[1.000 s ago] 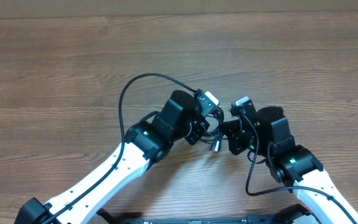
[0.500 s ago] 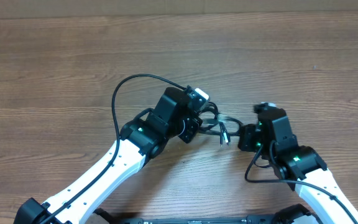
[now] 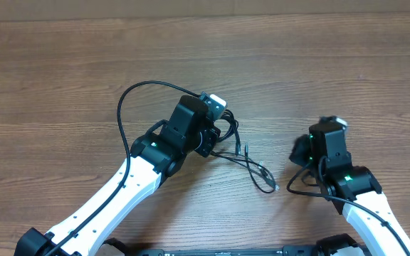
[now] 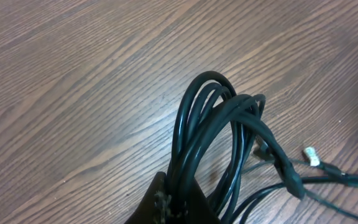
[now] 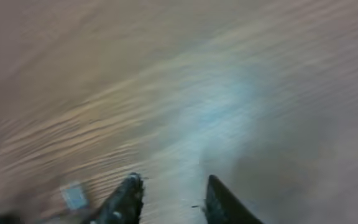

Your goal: Untangle cables

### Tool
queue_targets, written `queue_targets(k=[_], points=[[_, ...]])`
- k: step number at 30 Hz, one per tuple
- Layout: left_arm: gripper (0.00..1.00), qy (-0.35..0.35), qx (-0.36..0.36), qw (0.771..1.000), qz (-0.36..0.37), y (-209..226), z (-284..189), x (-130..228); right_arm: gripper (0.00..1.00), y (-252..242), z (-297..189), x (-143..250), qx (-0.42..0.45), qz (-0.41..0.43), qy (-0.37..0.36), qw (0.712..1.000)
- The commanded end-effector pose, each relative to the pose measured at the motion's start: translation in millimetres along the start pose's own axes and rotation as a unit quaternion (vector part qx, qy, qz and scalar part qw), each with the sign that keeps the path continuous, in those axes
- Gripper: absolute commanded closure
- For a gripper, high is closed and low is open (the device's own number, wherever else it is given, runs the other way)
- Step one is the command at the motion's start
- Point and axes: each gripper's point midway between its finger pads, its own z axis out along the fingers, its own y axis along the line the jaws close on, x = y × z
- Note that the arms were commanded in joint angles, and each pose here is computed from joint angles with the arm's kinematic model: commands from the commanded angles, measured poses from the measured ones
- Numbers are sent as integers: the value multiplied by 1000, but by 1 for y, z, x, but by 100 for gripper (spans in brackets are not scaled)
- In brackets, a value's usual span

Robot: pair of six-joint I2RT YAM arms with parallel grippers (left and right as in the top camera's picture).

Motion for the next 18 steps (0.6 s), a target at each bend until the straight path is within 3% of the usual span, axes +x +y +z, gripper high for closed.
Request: queue_targets(k=[1, 4, 10, 11, 12, 14, 18], points=[[96, -36, 1, 999, -2, -1, -14, -21, 55, 60, -11, 18, -176, -119, 45, 976], [96, -50, 4, 999, -16, -2, -15, -28, 52, 68, -14, 14, -195, -123, 36, 972], [93, -27, -69, 994, -86, 31, -15, -14, 52, 65, -13, 14, -186, -122, 37, 974], [78, -18, -67, 993, -92, 31, -15, -9, 52, 63, -12, 15, -182, -121, 37, 975], [55, -7, -62, 994, -93, 30, -15, -4, 52, 61, -11, 14, -177, -121, 36, 976], [31, 12, -59, 994, -92, 28, -15, 5, 52, 58, -10, 14, -168, -121, 35, 978], [24, 32, -62, 993, -91, 28, -15, 15, 51, 58, -10, 13, -166, -121, 34, 978]])
